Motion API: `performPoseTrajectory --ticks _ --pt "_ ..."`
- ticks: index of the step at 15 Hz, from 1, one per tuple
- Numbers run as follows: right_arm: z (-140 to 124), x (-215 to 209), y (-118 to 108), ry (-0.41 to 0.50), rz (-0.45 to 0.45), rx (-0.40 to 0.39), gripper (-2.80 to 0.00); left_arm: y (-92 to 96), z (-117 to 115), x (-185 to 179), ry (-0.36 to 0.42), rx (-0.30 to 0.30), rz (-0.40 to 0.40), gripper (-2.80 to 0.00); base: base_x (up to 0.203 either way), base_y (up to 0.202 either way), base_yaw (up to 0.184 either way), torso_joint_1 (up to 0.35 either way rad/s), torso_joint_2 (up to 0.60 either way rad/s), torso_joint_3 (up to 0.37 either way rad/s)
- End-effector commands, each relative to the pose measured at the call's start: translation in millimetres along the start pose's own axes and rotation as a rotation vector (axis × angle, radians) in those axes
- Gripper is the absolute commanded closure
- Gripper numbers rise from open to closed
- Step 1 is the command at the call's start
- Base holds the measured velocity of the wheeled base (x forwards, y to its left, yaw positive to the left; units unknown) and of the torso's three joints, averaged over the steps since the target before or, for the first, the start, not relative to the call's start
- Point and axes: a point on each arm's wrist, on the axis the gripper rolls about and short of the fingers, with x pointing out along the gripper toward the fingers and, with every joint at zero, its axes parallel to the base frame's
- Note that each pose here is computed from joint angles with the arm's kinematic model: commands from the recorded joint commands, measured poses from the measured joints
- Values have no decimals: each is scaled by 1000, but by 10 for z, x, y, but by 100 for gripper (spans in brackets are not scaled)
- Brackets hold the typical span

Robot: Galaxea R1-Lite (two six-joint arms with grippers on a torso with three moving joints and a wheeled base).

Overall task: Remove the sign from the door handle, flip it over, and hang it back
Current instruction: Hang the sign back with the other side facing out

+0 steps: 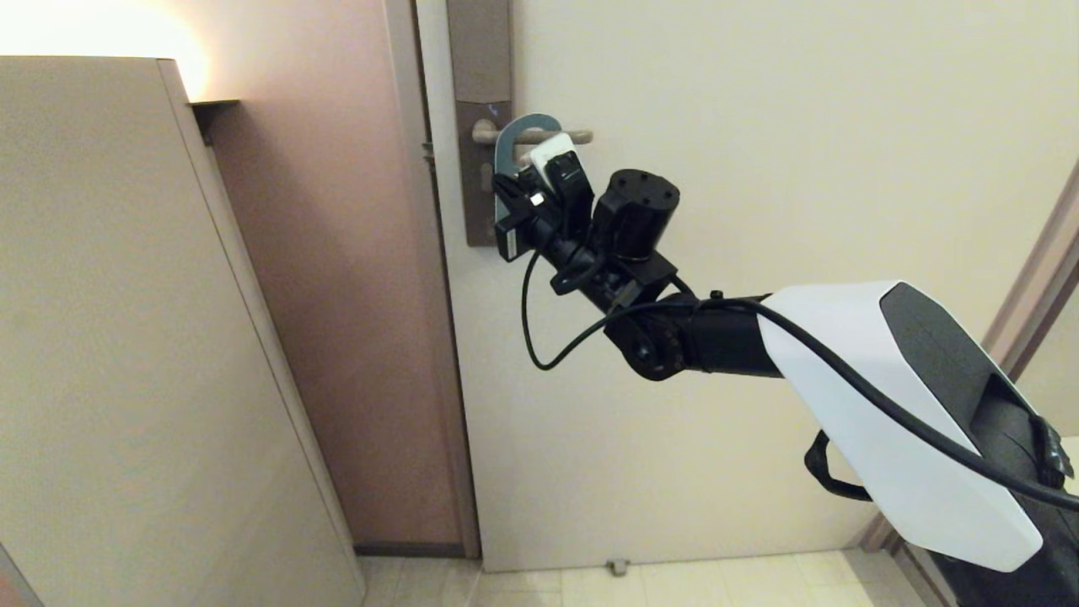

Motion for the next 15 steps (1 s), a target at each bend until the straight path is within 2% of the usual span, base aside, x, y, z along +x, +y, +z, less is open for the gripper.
performPoseTrajectory --ticks 1,8,15 --pt "122 -16 -15 -18 1 -1 0 0 -1 0 0 0 -1 0 0 0 0 0 0 0" --pt "328 -198 -32 23 24 17 0 0 -1 0 0 0 0 0 0 0 0 0 0 0" --pt "586 -317 -97 12 23 16 0 0 -1 0 0 1 -1 0 0 0 0 0 0 0"
